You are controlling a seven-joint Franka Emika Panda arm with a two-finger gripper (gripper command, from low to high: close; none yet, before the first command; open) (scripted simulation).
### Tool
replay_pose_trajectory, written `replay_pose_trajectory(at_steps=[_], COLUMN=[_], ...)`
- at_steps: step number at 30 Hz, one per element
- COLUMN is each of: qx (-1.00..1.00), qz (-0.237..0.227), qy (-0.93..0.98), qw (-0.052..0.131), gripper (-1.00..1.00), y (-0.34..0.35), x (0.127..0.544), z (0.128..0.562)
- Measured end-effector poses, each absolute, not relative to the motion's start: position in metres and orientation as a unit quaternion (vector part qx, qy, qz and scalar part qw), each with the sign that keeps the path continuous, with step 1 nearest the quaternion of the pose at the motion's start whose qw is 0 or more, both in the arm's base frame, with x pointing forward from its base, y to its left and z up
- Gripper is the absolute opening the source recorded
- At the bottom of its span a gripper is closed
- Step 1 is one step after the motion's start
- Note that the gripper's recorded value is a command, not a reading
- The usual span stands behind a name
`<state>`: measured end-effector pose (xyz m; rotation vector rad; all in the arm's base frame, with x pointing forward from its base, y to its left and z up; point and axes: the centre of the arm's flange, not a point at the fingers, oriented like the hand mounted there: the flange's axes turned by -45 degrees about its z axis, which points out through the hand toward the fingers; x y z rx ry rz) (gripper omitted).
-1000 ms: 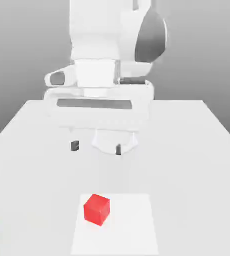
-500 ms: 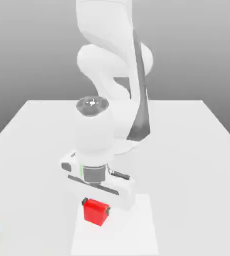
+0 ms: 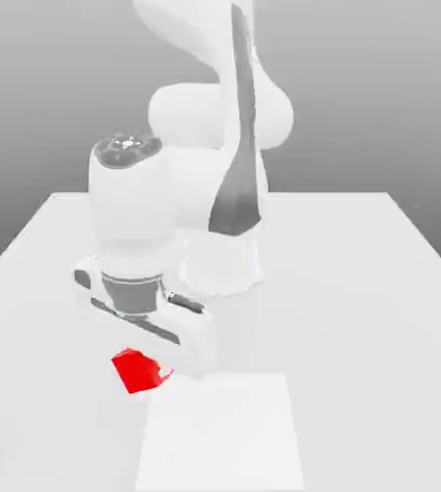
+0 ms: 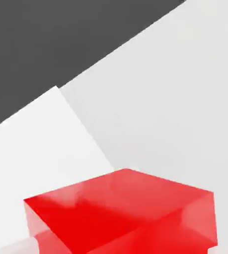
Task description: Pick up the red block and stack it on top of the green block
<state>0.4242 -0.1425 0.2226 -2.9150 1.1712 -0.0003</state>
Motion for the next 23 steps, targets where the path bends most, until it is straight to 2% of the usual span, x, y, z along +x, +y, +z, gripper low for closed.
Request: replay_pose_trajectory(at_steps=[4,8,12,13,19,23], qx=[-0.882,-0.824,-0.809,-0.808,-0.808,-0.808], qz=[0.0,0.0,-0.001,-0.001,0.0,0.0], qy=[0.471,0.567,0.588,0.589,0.589,0.59], qw=[0.0,0.001,0.0,0.0,0.0,0.0], gripper=[-1.0,-1.0,-1.0,1.0,1.0,1.0], y=[-0.22,-0.307,-0.328,-0.328,-0.328,-0.329], x=[0.439,0.435,0.432,0.432,0.431,0.432], z=[0.233,0.244,0.198,0.188,0.182,0.226])
